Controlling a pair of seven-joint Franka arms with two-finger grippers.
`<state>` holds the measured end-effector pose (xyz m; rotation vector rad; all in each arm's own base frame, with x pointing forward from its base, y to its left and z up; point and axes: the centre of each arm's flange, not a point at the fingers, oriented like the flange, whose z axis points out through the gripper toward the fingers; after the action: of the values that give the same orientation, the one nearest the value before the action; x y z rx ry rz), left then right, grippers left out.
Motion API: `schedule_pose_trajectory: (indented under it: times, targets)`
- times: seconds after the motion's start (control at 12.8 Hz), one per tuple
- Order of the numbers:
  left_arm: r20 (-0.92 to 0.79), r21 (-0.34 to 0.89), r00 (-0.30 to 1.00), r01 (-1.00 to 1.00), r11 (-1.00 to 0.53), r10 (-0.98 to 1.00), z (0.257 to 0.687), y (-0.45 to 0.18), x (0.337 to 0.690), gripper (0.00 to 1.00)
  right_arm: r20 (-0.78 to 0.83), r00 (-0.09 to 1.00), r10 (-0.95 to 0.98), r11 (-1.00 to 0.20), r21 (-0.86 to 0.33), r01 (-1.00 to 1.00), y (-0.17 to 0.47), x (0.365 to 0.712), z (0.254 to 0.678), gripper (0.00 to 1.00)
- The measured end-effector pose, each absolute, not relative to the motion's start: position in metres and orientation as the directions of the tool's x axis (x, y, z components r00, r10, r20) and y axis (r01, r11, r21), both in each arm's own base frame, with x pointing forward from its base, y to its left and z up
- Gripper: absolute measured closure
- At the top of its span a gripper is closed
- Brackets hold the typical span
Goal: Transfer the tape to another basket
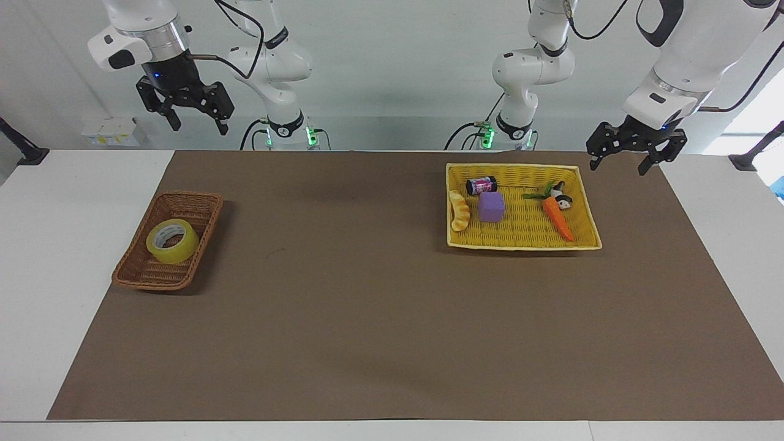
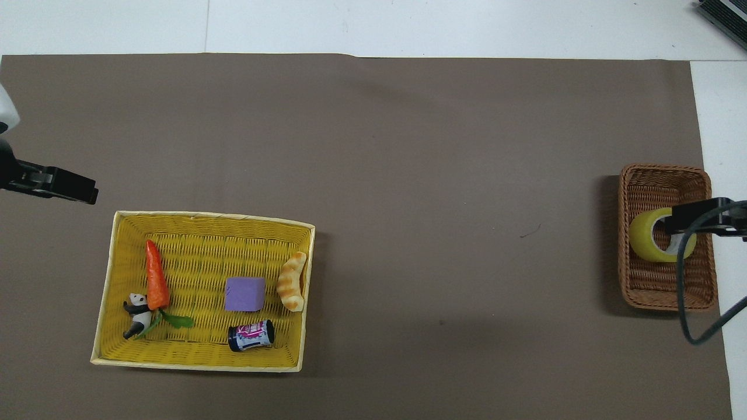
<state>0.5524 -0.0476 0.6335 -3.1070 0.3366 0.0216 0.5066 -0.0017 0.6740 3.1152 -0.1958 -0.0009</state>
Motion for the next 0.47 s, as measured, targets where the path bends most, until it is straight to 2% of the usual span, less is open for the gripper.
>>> schedule_pose_trajectory:
  times: [0.47]
  targets:
    - [-0.016,-0.015,0.977,-0.214,-0.977,-0.214,0.633,-0.048,0.552,0.0,-0.001,0.989,-0.148,-0.989,0.02,-0.148,-0.014,0.508,0.673,0.0]
